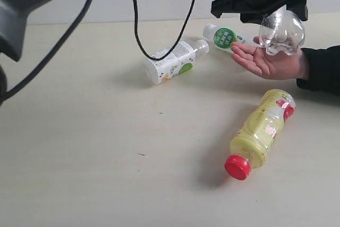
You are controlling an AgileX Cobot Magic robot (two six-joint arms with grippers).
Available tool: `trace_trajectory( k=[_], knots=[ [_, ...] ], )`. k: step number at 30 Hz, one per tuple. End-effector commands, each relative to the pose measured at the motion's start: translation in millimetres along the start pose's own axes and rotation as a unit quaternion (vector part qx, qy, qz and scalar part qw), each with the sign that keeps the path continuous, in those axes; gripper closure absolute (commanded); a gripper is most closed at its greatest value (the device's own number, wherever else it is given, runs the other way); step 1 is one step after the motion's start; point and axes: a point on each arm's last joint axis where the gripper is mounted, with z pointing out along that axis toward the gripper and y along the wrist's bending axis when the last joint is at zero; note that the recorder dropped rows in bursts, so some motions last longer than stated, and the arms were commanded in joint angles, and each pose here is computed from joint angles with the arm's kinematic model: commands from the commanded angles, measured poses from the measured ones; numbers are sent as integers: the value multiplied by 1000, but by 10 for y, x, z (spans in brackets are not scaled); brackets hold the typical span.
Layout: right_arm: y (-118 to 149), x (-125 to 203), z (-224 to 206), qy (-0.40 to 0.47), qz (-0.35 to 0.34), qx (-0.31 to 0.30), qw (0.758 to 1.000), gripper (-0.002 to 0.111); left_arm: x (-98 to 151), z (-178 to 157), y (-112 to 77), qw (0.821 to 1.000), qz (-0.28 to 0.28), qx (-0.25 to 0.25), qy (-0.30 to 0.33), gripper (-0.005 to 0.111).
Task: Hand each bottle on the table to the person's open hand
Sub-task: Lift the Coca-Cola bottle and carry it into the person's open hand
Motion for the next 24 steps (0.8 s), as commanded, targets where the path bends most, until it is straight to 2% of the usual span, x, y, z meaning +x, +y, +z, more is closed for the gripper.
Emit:
trace_trajectory(
  k=[1,6,10,13,24],
  knots=[
    [-5,8,-2,-3,-1,2,1000,108,-53,344,226,999,-42,6,-29,107],
    [-5,8,-2,-3,-1,2,1000,108,-16,728,493,995,-98,9,-35,107],
    [-5,8,-2,-3,-1,2,1000,108,10,918,661,989,-143,23,-28,107],
    [-5,8,-2,-3,-1,2,1000,108,22,1007,763,987,-158,24,-26,107],
    [-5,8,-2,-3,-1,2,1000,108,46,1180,927,983,-179,32,-33,107]
  ],
)
